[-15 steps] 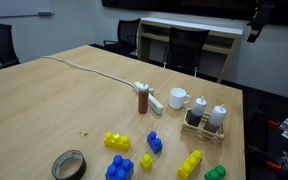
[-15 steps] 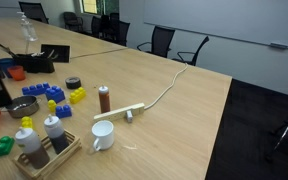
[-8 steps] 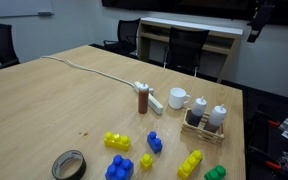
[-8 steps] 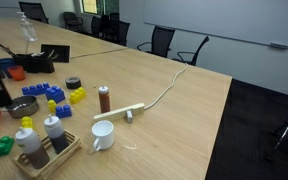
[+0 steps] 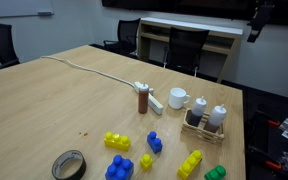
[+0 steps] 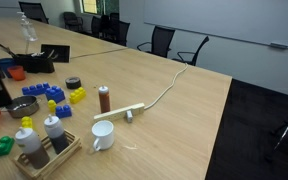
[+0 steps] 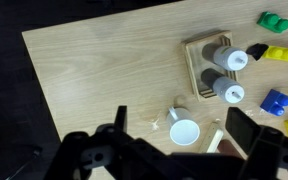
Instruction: Take the blue legos at the right of the yellow legos and put on the yellow legos farthest from you
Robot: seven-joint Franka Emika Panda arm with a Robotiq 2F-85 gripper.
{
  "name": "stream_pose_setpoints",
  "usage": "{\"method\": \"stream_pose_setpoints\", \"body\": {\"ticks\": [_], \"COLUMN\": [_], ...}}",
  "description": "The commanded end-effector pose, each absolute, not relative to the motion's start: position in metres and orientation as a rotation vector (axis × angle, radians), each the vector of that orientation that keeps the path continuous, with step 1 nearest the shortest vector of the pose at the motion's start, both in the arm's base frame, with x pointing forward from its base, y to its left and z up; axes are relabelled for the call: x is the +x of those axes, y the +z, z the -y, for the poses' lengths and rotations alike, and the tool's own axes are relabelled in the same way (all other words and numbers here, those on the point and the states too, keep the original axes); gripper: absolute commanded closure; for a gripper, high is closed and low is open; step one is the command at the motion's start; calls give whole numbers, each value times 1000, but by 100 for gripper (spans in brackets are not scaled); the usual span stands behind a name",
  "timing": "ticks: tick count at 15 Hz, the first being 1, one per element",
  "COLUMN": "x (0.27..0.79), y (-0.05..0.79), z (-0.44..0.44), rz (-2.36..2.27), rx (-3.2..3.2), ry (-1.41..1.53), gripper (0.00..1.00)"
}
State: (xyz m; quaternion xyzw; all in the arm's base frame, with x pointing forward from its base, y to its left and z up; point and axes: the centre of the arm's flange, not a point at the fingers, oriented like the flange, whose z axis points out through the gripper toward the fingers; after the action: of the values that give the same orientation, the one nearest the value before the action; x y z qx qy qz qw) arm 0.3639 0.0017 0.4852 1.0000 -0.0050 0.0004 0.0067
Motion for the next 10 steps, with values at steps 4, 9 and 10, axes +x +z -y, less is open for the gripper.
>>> {"method": "stream_pose_setpoints", "body": {"ticks": [4, 9, 10], "x": [364, 364, 373], "y": [485, 485, 481], "z": [-2, -2, -4], "rz": [16, 16, -4], "rx": [3128, 3128, 3116], "ry": [1, 1, -33], "gripper": [0, 0, 0]}}
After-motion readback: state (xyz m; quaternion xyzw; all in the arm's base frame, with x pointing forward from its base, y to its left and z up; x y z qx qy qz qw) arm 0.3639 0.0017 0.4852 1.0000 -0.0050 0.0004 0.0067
